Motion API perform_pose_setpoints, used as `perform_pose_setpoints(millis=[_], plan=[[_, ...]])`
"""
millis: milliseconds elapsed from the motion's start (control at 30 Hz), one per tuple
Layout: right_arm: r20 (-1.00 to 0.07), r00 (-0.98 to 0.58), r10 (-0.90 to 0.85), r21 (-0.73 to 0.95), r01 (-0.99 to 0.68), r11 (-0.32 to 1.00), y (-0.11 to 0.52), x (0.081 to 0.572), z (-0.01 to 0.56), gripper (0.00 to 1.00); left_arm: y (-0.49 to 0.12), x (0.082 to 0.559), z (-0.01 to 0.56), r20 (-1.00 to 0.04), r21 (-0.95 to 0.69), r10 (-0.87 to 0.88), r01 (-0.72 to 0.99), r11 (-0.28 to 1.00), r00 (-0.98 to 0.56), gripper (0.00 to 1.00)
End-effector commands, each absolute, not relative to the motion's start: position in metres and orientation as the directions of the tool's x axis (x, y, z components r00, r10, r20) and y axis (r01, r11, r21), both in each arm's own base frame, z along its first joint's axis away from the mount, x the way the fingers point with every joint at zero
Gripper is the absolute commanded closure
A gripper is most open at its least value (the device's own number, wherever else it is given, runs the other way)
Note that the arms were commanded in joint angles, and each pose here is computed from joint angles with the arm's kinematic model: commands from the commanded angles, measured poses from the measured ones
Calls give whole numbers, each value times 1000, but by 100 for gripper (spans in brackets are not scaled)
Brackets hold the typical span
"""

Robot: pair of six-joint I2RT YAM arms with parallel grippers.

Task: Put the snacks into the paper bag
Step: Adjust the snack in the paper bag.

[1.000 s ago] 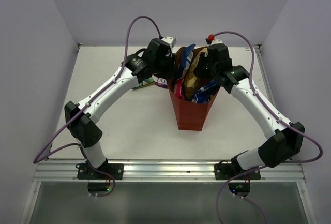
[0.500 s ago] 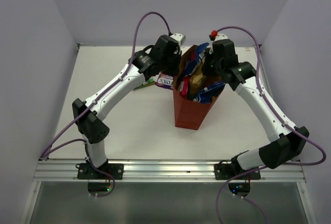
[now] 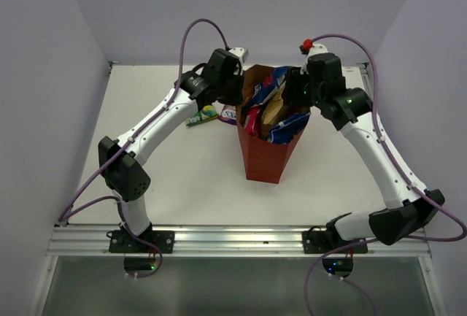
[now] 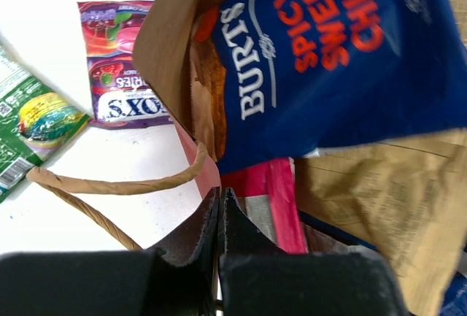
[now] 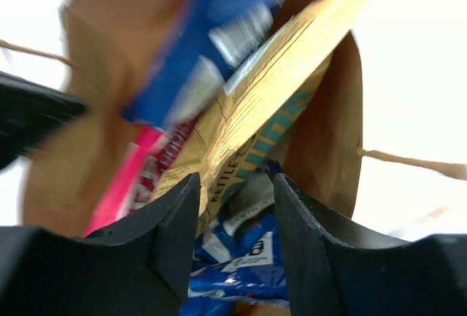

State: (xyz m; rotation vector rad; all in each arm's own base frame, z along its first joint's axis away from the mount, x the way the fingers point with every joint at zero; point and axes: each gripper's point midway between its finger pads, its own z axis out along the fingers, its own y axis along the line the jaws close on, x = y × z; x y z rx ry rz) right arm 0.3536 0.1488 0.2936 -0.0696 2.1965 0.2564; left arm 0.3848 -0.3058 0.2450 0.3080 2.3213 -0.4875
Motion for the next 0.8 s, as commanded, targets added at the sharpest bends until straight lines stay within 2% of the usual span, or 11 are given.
perform_pose_setpoints(millis=[0, 100, 267, 533, 700, 767], plan=[[-874, -471, 122, 244, -208, 947, 158, 352, 360, 49, -320, 382, 293, -777, -298, 32, 413, 860, -629, 100], [-866, -472, 162, 298, -228, 927, 172, 356, 372, 45, -324, 380, 297, -780, -304, 32, 424, 853, -625, 100], [-849, -478, 226, 338, -161, 928, 180, 375, 369, 40, -330, 377, 301, -786, -306, 36, 439, 845, -617, 100], [-826, -513, 233, 293, -38, 955, 176, 405, 341, 40, -333, 377, 307, -796, -303, 39, 452, 839, -604, 100], [-813, -542, 214, 264, -14, 964, 177, 414, 320, 43, -333, 377, 307, -798, -299, 42, 455, 839, -601, 100], [-809, -552, 199, 253, -21, 967, 178, 415, 316, 50, -337, 374, 307, -794, -311, 46, 470, 826, -606, 100]])
